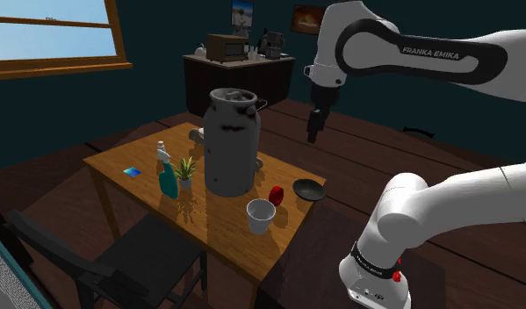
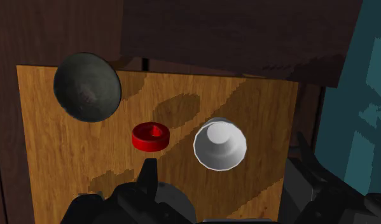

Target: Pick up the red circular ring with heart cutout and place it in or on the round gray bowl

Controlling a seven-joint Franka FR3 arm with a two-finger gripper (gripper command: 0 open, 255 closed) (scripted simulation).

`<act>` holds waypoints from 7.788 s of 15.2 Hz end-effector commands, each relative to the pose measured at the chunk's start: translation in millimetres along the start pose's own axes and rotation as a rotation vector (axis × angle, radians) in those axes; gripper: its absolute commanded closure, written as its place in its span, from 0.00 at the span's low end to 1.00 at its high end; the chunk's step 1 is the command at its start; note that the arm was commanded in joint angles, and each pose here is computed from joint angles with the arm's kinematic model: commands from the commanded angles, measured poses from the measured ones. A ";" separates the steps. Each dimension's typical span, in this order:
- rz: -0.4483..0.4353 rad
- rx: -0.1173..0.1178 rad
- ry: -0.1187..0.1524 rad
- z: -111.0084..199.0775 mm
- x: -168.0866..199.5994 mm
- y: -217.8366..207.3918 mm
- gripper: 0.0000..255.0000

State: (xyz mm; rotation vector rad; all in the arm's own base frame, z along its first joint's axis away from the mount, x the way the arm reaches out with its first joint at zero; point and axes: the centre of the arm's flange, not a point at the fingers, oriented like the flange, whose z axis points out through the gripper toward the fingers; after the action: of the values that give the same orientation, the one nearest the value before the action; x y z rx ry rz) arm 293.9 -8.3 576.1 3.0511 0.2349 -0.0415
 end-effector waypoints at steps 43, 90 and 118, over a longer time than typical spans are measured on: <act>-0.710 0.118 -0.307 447.8 205.1 89.8 0.00; -0.710 0.118 -0.307 331.9 153.6 162.5 1.00; -0.710 0.118 -0.307 414.8 82.2 254.9 1.00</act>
State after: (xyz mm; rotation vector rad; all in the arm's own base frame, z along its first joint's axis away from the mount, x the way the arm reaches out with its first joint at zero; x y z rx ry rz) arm 406.7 -281.9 182.4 2.8321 1.2927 -0.5635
